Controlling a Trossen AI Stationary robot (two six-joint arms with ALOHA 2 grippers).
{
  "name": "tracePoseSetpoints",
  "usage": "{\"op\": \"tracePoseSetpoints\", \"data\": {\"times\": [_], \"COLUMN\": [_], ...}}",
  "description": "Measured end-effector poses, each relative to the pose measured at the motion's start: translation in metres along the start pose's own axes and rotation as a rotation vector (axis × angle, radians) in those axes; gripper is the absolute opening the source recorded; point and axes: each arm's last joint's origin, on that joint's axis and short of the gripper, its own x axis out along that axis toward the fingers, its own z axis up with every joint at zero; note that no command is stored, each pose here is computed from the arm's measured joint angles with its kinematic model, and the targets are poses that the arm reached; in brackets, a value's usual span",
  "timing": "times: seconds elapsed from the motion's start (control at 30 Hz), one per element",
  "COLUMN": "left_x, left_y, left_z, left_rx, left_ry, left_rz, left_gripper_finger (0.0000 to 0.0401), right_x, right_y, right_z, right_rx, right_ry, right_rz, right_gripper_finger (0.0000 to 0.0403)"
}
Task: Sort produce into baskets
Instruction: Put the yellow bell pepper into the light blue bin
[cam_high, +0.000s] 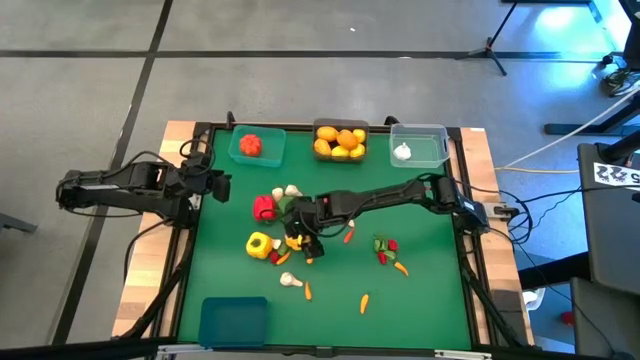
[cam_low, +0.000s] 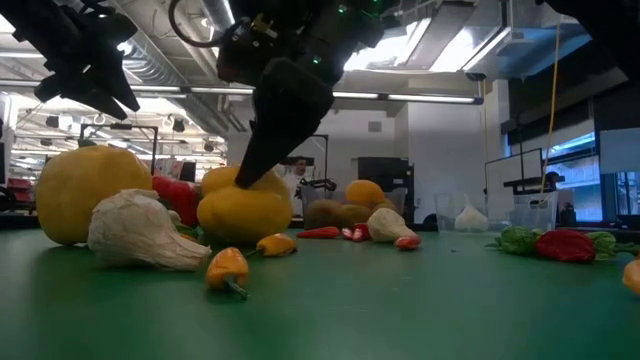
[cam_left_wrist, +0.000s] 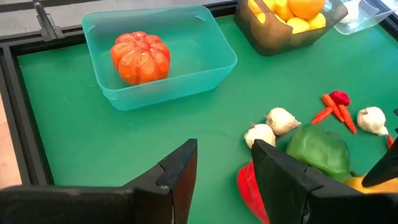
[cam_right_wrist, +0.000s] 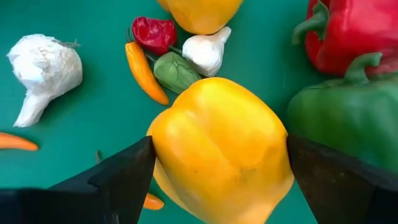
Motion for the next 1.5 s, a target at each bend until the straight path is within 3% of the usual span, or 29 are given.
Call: {"op": "tracePoseSetpoints", "data": {"times": [0.2, 0.57, 0.9, 1.13, 1.37, 1.5], "left_x": [0.000, 0.000, 0.000, -0.001, -0.004, -0.008], "left_y": [0.000, 0.000, -0.001, -0.006, -0.022, -0.031], "left_z": [0.000, -0.001, 0.000, 0.003, 0.014, 0.020], "left_rx": [0.015, 0.000, 0.016, 0.047, 0.187, 0.269], "left_ry": [0.000, 0.020, 0.021, 0.006, -0.072, -0.121], "left_rz": [0.000, -0.015, -0.027, -0.081, -0.288, -0.422], "left_gripper_finger": [0.0151, 0.0151, 0.0151, 0.0151, 0.0152, 0.0179], "right_x": [0.001, -0.001, -0.025, -0.068, -0.126, -0.162], "right_y": [0.000, -0.001, -0.008, -0.034, -0.060, -0.073], "right_z": [0.000, 0.002, 0.026, 0.049, 0.068, 0.066], "right_rx": [-0.001, 0.041, 0.086, 0.121, 0.141, 0.149], "right_ry": [-0.015, -0.027, -0.074, -0.156, -0.271, -0.355], "right_rz": [0.004, -0.022, -0.035, -0.073, -0.120, -0.141], "right_gripper_finger": [0.0341, 0.0232, 0.0224, 0.0222, 0.0221, 0.0221]}}
